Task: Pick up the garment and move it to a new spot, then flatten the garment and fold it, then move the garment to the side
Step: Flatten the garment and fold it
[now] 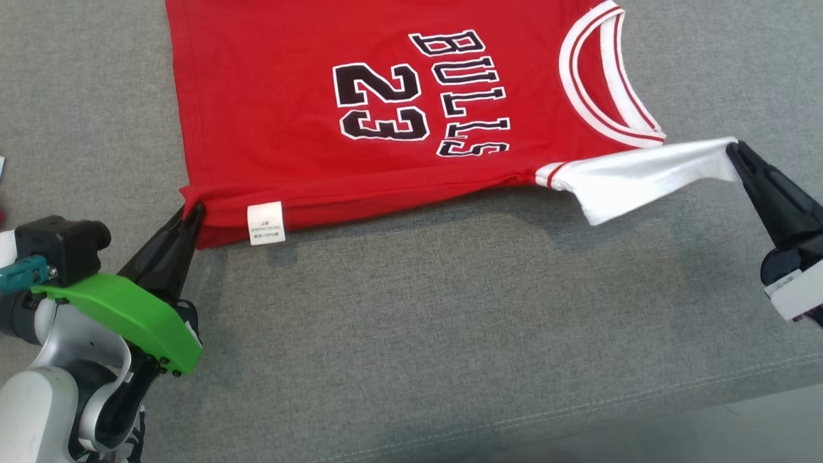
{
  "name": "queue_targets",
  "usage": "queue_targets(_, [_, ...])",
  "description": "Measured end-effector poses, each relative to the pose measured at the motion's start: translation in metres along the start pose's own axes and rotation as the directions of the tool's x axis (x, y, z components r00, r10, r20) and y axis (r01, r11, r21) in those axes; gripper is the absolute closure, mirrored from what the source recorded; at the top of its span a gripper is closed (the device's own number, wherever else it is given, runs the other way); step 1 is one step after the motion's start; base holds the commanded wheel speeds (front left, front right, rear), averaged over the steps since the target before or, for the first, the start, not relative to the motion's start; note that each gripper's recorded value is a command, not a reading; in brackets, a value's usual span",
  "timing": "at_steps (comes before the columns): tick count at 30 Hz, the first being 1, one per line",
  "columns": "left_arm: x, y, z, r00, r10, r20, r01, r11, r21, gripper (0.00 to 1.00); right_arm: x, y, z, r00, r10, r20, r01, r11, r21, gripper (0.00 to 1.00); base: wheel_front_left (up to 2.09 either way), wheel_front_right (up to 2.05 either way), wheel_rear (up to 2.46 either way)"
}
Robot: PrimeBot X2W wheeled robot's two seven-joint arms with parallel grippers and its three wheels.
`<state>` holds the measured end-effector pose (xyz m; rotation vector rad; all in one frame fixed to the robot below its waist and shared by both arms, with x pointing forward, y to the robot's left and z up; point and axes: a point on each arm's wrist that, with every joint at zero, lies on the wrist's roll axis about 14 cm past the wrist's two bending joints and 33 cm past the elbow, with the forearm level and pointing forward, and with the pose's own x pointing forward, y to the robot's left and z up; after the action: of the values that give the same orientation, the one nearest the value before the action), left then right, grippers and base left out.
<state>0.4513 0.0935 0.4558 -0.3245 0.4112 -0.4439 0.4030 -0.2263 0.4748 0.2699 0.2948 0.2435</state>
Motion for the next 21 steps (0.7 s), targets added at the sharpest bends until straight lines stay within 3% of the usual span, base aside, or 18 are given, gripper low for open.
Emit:
queue_targets(11, [0.025,-0.007,0.019,0.997,-0.059,-0.053,0.06,0.998,0.027,1.0,0.044,-0.001,0.029,0.997,0.064,-0.029,-0.065,0.997,-0.03,1.0,0.0,0.0,0.0])
queue_targets(21, [0.058,-0.002,0.039,0.995,-0.069,-0.076,0.072,0.997,0.036,1.0,0.082,-0.011,0.022,0.988,0.072,-0.139,-0.081,0.995,-0.059,1.0,0.0,0.0,0.0])
